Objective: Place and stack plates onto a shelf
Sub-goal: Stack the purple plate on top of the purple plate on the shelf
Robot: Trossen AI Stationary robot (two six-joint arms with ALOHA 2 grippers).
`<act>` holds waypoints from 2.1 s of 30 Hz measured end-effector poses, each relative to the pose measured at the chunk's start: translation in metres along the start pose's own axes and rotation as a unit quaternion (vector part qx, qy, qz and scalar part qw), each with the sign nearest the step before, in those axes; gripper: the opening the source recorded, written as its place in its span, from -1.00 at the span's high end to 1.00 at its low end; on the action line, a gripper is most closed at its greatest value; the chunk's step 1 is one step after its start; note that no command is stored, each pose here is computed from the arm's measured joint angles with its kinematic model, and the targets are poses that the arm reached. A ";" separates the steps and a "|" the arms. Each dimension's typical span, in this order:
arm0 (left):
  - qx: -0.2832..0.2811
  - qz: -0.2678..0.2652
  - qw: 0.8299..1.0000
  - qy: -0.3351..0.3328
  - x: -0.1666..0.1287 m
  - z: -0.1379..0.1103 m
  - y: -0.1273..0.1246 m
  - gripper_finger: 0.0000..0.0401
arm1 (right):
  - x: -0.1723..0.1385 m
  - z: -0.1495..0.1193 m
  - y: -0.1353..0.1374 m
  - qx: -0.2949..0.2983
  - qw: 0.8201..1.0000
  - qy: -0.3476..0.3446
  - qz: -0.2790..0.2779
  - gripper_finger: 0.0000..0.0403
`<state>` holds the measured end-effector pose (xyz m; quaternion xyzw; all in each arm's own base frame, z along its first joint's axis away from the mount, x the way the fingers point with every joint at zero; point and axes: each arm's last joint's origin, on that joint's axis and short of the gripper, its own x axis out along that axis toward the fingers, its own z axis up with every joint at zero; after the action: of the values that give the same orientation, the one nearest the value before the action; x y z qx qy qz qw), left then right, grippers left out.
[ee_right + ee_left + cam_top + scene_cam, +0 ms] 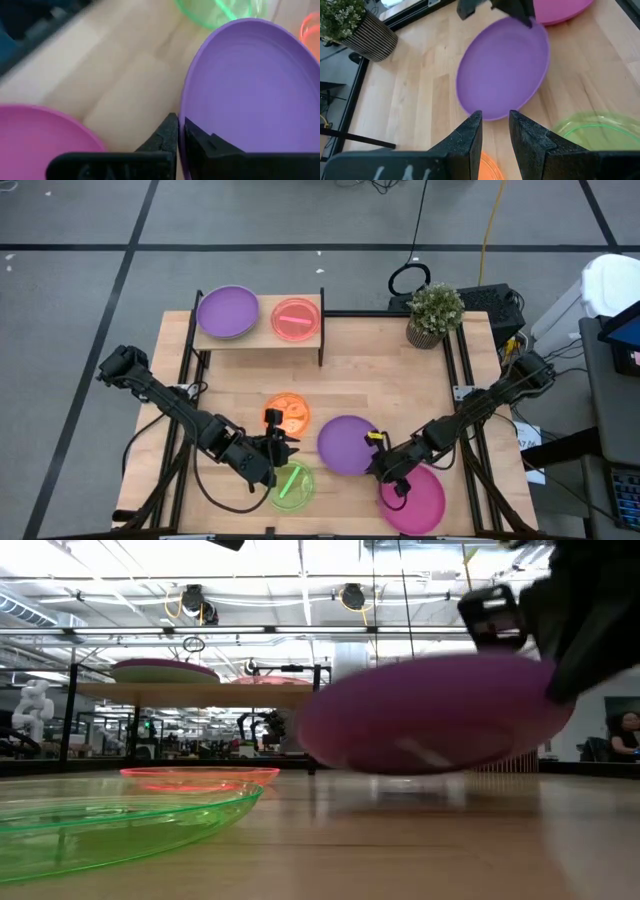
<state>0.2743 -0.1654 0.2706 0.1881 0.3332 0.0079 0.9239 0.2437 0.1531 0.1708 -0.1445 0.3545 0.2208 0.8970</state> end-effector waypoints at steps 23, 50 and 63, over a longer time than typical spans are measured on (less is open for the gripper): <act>0.132 -0.098 0.985 -0.042 0.009 0.009 0.010 -0.10 | -0.032 0.025 -0.007 -0.045 0.993 -0.112 0.000 1.00; 0.228 -0.148 0.962 -0.025 0.069 -0.003 0.002 0.36 | -0.031 0.025 -0.008 -0.043 0.993 -0.109 0.024 0.99; 0.253 -0.184 0.949 -0.043 0.068 -0.003 0.000 0.85 | -0.031 0.024 -0.008 -0.050 0.993 -0.109 0.023 0.98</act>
<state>0.3260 -0.1550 0.2268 0.3512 0.3129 -0.2551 0.8448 0.2413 0.1473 0.2108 -0.1560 0.2467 0.2730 0.9167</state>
